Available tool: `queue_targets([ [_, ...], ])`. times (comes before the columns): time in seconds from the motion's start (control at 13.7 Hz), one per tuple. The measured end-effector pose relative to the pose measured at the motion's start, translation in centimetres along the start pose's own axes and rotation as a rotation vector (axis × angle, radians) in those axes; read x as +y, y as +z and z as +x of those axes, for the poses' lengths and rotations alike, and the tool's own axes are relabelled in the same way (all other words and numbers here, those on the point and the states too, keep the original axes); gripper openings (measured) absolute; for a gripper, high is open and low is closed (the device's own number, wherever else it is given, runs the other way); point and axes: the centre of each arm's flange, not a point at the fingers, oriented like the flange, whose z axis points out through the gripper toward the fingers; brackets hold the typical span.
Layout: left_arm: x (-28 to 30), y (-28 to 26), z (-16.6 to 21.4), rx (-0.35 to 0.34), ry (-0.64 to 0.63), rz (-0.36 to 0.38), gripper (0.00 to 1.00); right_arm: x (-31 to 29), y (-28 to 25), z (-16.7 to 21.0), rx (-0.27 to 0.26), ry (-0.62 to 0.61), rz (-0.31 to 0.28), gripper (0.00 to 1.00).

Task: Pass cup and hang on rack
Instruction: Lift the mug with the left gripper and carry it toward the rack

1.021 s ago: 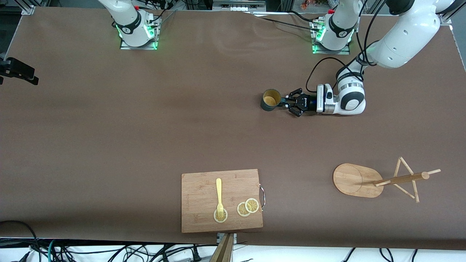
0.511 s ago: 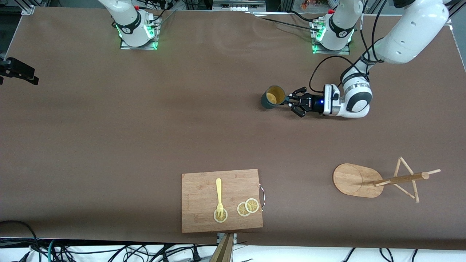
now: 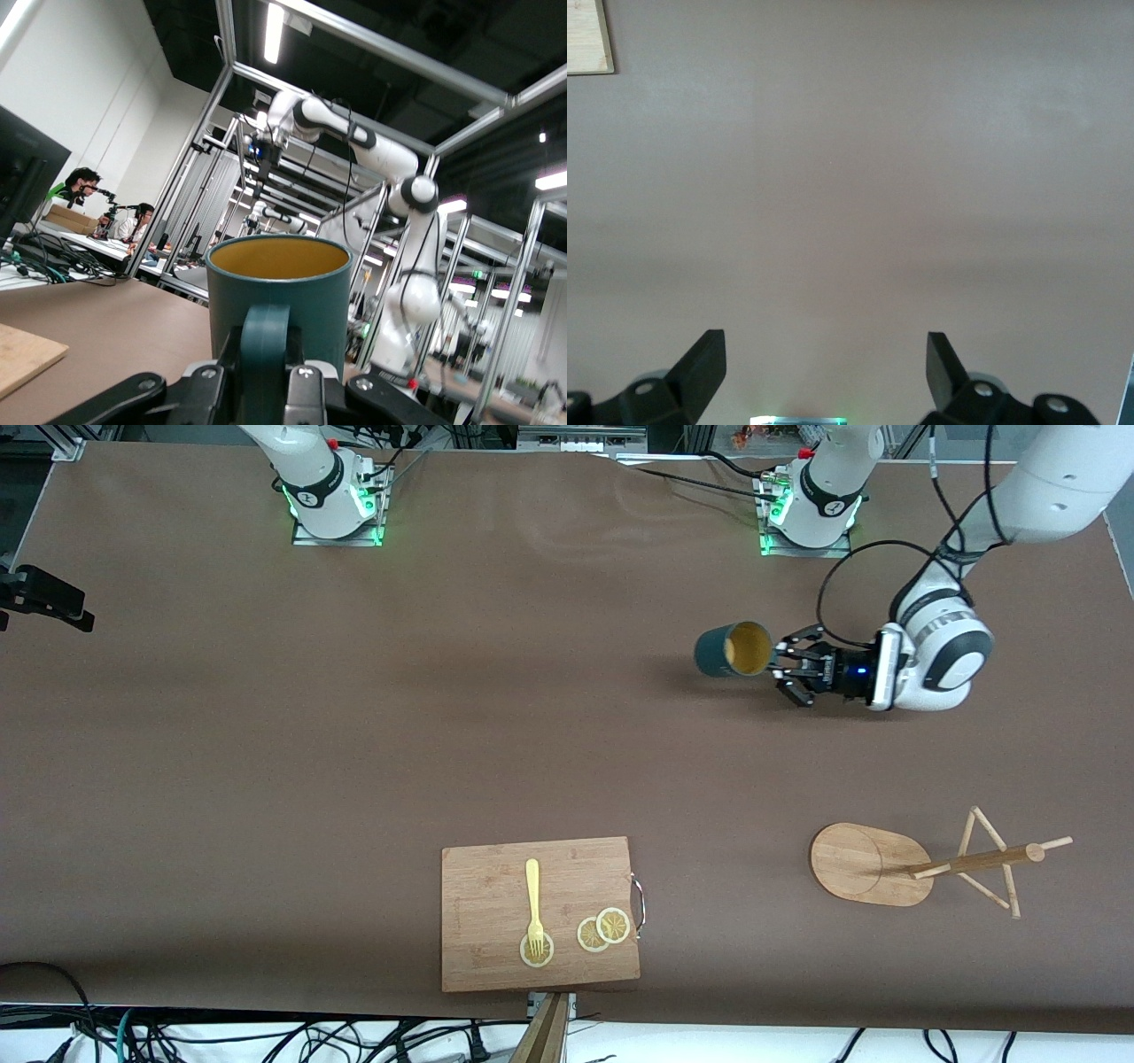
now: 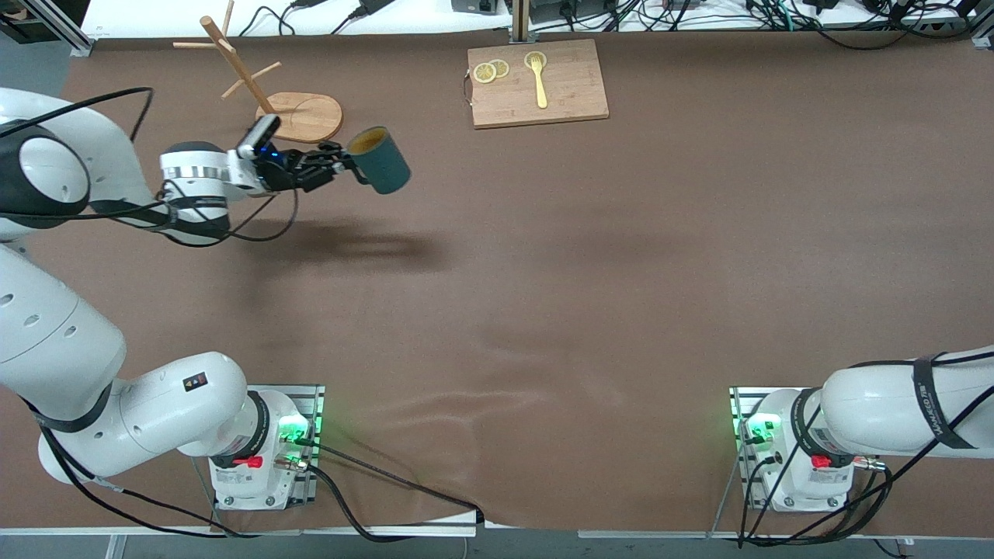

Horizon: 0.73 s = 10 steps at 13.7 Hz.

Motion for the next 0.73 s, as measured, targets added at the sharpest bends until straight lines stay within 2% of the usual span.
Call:
queue_targets([
  [0.36, 2.0, -11.6, 8.4, -0.002, -0.282, 0.038, 0.21, 0.0, 0.0, 0.0, 0.000, 0.000, 0.000, 1.00],
  [0.51, 2.6, -13.7, 9.7, 0.015, -0.405, 0.059, 0.21, 0.0, 0.0, 0.0, 0.000, 0.000, 0.000, 1.00],
  [0.73, 2.9, -15.1, 9.7, 0.042, -0.605, 0.075, 0.21, 0.0, 0.0, 0.0, 0.000, 0.000, 0.000, 1.00],
])
